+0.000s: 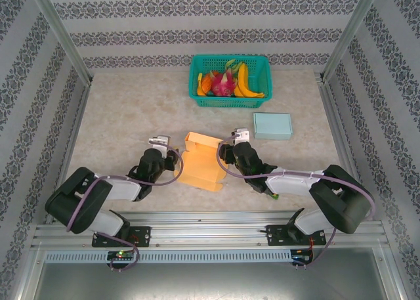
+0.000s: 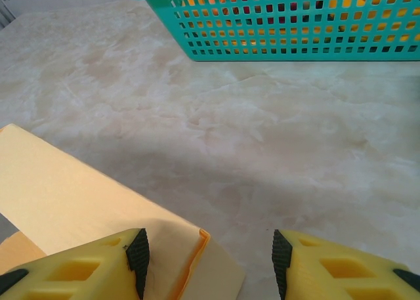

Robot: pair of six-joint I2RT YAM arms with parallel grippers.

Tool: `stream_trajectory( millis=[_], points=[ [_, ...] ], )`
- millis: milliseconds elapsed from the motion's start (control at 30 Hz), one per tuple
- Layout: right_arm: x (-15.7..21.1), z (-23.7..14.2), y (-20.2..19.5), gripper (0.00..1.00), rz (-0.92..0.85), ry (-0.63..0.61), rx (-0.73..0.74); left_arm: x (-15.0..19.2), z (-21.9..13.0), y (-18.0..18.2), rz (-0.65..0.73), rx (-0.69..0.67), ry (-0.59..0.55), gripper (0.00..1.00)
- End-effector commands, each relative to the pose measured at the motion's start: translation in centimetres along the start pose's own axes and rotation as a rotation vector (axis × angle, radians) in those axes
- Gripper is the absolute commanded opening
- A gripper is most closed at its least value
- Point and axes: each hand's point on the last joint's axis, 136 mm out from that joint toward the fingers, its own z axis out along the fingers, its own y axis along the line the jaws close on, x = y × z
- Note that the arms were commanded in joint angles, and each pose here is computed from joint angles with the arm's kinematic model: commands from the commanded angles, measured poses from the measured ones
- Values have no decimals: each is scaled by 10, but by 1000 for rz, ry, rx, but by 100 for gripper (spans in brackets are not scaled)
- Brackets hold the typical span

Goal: Fold the paper box

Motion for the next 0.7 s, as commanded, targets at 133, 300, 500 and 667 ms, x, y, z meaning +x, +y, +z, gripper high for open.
stream_trajectory(
  millis=[133, 300, 500, 667],
  points=[
    [32, -2, -8, 54, -61, 122, 10, -19, 16, -43, 108, 238, -78, 38],
    [32, 0, -8, 54, -64, 133, -4, -18, 35, -39, 133, 204, -80, 38],
    [30, 2, -6, 54, -73, 136, -29, -20, 50, -37, 141, 184, -93, 35],
    [29, 1, -6, 54, -77, 137, -37, -23, 56, -38, 154, 182, -103, 35]
  ],
)
